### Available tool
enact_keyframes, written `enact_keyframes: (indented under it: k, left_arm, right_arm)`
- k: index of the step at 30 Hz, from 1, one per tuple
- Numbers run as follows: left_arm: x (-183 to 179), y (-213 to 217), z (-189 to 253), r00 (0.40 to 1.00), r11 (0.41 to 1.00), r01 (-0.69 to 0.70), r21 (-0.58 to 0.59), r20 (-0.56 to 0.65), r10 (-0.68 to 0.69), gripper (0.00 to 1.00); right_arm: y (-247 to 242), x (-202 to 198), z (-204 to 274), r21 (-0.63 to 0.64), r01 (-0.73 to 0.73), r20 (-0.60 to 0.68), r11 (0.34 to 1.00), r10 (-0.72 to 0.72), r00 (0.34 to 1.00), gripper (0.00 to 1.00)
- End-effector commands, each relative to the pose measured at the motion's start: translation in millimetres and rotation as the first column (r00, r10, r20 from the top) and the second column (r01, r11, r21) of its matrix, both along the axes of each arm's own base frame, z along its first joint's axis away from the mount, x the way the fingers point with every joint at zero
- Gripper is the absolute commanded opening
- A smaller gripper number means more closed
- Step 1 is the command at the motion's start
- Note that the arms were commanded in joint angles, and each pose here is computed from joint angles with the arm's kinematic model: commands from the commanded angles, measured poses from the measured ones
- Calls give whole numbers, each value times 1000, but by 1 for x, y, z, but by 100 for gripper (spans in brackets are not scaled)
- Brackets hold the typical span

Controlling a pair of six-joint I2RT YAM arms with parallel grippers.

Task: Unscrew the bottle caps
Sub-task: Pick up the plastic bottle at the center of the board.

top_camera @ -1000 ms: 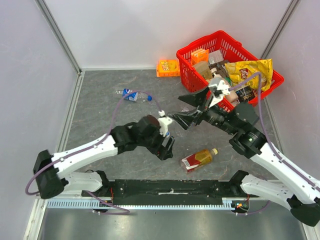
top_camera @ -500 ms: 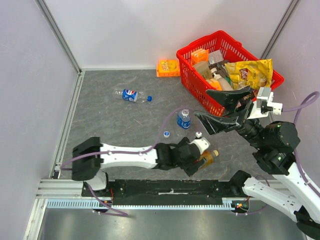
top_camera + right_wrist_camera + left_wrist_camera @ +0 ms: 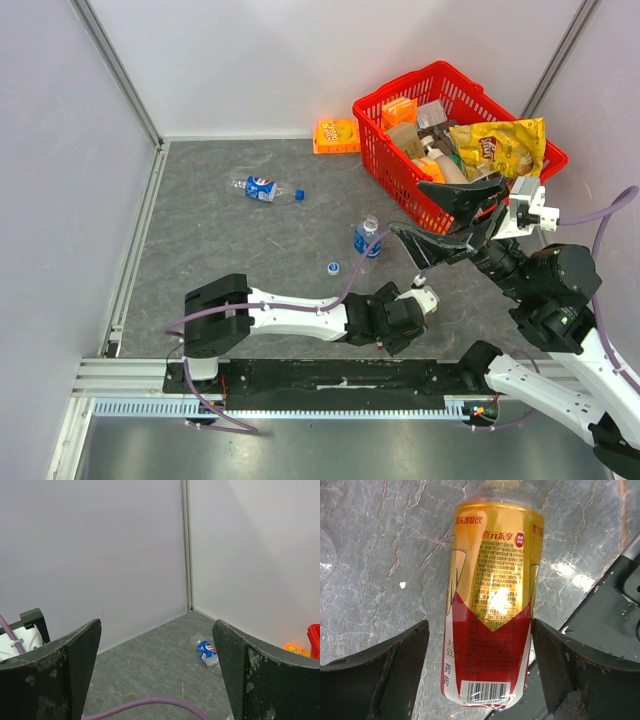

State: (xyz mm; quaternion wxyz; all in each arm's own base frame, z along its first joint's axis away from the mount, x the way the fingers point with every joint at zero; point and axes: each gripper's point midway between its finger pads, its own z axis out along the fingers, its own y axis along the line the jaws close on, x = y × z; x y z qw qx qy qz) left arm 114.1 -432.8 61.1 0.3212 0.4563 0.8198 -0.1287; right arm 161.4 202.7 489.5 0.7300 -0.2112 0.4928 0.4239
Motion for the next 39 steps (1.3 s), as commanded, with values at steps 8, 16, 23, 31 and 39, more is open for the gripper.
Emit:
enact_keyframes:
  k: [8,16,23,31,39]
  left_arm:
    - [-7,1,-28,999,1000,5,28,37,-6,76]
    - [-6,5,-6,999,1000,6,-25,50,-5,59]
    - [-5,19,62,996,986,35,-163,86,-21,58]
    - [13,93,118,987,965,-71,-253,124,105,58]
    - [33,190,165,948,914,-223,-340,142,284,59]
  right_arm:
    - [-4,4,6,-2,31,11,1000,-31,999,98]
    - [-1,6,6,-2,28,1,1000,-28,1000,98]
    - [4,7,9,5,8,-22,1000,-8,1000,98]
    - [15,14,8,-1,-14,-55,1000,14,998,98]
    - [53,46,-35,-64,-54,-217,996,39,975,98]
